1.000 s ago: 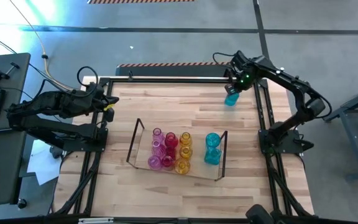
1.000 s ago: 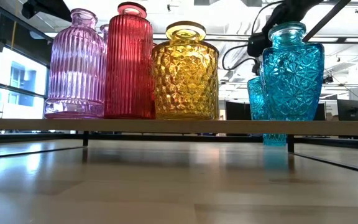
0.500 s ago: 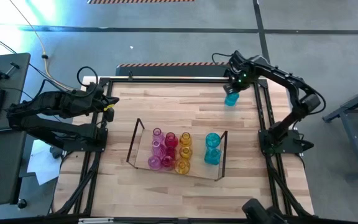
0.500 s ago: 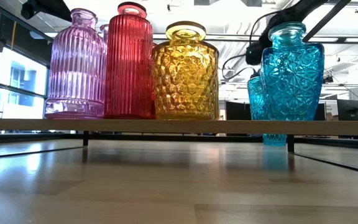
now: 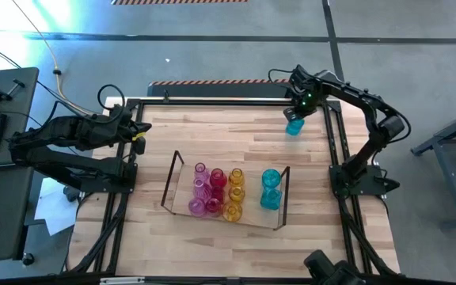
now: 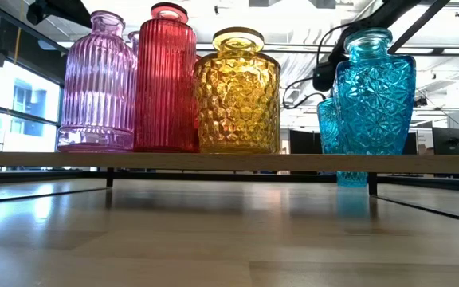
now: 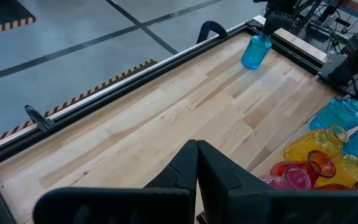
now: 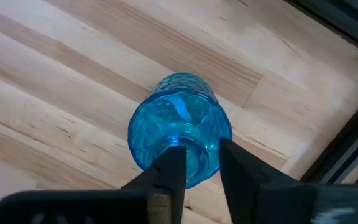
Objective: Sort vases onto shelf
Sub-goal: Put the blue vase on the shelf aligned with the other blue vases
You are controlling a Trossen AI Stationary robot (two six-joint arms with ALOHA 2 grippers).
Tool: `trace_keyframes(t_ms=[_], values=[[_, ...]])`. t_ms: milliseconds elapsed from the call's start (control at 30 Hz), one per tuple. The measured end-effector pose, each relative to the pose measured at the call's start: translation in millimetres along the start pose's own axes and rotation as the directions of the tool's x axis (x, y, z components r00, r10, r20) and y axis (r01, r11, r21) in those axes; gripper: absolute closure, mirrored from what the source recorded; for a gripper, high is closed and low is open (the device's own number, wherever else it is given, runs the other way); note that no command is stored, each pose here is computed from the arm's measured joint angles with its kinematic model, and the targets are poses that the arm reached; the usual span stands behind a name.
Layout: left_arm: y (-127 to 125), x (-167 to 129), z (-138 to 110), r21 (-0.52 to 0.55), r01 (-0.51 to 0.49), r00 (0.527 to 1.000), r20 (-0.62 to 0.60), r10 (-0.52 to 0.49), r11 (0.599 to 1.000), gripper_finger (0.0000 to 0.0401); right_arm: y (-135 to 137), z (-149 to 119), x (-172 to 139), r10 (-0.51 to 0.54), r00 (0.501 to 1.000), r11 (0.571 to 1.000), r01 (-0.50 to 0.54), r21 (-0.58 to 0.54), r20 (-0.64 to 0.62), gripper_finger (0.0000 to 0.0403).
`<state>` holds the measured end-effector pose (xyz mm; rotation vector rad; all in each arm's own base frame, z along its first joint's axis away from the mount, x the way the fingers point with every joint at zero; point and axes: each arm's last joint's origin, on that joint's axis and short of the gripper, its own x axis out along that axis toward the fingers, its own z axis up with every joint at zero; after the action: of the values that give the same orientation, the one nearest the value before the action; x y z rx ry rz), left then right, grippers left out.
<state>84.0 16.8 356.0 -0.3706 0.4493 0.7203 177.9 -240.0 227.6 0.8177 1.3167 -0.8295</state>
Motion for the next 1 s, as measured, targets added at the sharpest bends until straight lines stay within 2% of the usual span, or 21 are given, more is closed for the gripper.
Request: trace_keyframes(t_ms=[200, 367, 500, 633, 767, 933, 1000], values=[[0, 0, 0, 0.0, -0.014, 1.0, 0.009, 0.014, 1.0, 0.0401, 0, -1, 1, 0.0, 1.0, 0.999, 0.0, -0.055, -0.008, 0.0393], [1, 0, 0, 0.0, -0.018, 1.0, 0.012, 0.018, 1.0, 0.0401, 3, -2, -1, 0.002, 1.0, 0.998, -0.003, -0.062, -0.02, 0.039], [1, 0, 0, -0.007, -0.018, 1.0, 0.012, 0.018, 1.0, 0.0401, 15, -5, -11, 0.001, 1.0, 0.994, -0.003, -0.111, -0.022, 0.0397], [1, 0, 0, -0.007, -0.019, 1.0, 0.012, 0.019, 1.0, 0.0401, 31, -5, -45, 0.031, 0.996, 0.988, -0.018, -0.154, 0.082, 0.0399], [1, 0, 0, -0.007, -0.019, 1.0, 0.012, 0.019, 1.0, 0.0401, 51, -11, -80, 0.055, 0.991, 0.981, -0.032, -0.192, 0.118, 0.04], [1, 0, 0, -0.007, -0.019, 1.0, 0.012, 0.019, 1.0, 0.0401, 89, -27, -133, 0.127, 0.976, 0.948, -0.067, -0.312, 0.176, 0.0401], [1, 0, 0, -0.007, -0.019, 1.0, 0.013, 0.02, 1.0, 0.0401, 107, -35, -156, 0.187, 0.955, 0.936, -0.101, -0.337, 0.232, 0.0401]])
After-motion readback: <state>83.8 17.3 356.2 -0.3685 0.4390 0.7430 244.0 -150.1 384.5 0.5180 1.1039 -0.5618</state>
